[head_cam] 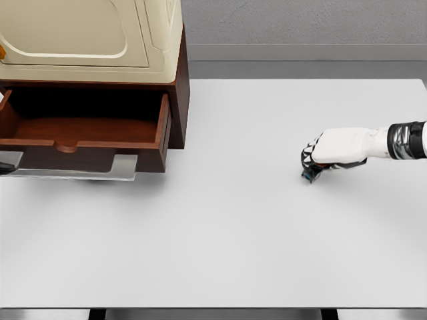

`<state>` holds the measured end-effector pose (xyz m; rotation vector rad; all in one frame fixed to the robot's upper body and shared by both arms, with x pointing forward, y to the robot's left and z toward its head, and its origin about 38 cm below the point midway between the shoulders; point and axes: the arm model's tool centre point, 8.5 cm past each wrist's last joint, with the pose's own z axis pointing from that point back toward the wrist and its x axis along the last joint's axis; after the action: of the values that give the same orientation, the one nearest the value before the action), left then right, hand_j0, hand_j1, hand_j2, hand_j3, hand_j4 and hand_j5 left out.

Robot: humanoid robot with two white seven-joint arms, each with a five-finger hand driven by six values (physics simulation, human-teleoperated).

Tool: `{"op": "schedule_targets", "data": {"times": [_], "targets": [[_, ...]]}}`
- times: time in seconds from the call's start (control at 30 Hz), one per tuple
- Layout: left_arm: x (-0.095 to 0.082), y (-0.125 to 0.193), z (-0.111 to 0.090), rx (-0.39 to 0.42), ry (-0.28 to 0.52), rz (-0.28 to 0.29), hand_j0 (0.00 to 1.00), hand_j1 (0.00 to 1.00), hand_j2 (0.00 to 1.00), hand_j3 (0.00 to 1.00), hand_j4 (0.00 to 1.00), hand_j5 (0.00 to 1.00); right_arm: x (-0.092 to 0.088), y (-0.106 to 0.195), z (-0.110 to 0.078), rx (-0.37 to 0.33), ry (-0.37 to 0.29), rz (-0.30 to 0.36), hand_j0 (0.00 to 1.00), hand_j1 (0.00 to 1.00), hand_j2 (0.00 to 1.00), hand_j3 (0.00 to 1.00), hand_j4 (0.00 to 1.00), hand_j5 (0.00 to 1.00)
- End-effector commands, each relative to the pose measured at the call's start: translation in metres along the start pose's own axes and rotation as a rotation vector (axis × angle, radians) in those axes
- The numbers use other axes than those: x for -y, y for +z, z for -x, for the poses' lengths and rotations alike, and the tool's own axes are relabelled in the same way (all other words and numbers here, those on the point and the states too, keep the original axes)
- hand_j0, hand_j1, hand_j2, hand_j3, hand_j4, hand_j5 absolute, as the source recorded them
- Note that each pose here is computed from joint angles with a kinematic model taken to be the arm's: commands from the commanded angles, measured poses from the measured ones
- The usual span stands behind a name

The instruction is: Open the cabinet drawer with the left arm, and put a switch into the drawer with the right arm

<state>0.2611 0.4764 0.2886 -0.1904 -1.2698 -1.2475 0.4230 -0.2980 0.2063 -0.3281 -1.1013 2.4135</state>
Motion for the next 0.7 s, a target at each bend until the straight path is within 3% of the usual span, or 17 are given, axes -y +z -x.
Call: {"op": "schedule_targets", "data": {"times": [0.0,0.1,0.4,0.67], "targets": [[0.021,0.013,0.034,-0.142,-0.008,0.082,1.0,1.0,1.0,1.0,1.0,1.0,0.004,0.0,0.0,0.001,-0.001,0.011,0.45,0.45,0.45,0.45,0.45,0.45],[0.039,0.022,0.054,-0.208,0.023,0.125,1.0,1.0,1.0,1.0,1.0,1.0,0.014,0.004,0.003,-0.01,0.01,0.035,0.45,0.45,0.45,0.45,0.45,0.45],[0.043,0.023,0.057,-0.22,0.021,0.143,1.0,1.0,1.0,1.0,1.0,1.0,0.044,0.002,0.0,0.031,0.004,0.12,0.45,0.45,0.45,0.45,0.45,0.45],[0.037,0.02,0.051,-0.19,0.029,0.113,1.0,1.0,1.0,1.0,1.0,1.0,0.052,0.003,0.0,0.04,0.002,0.141,0.45,0.45,0.45,0.45,0.45,0.45]]}}
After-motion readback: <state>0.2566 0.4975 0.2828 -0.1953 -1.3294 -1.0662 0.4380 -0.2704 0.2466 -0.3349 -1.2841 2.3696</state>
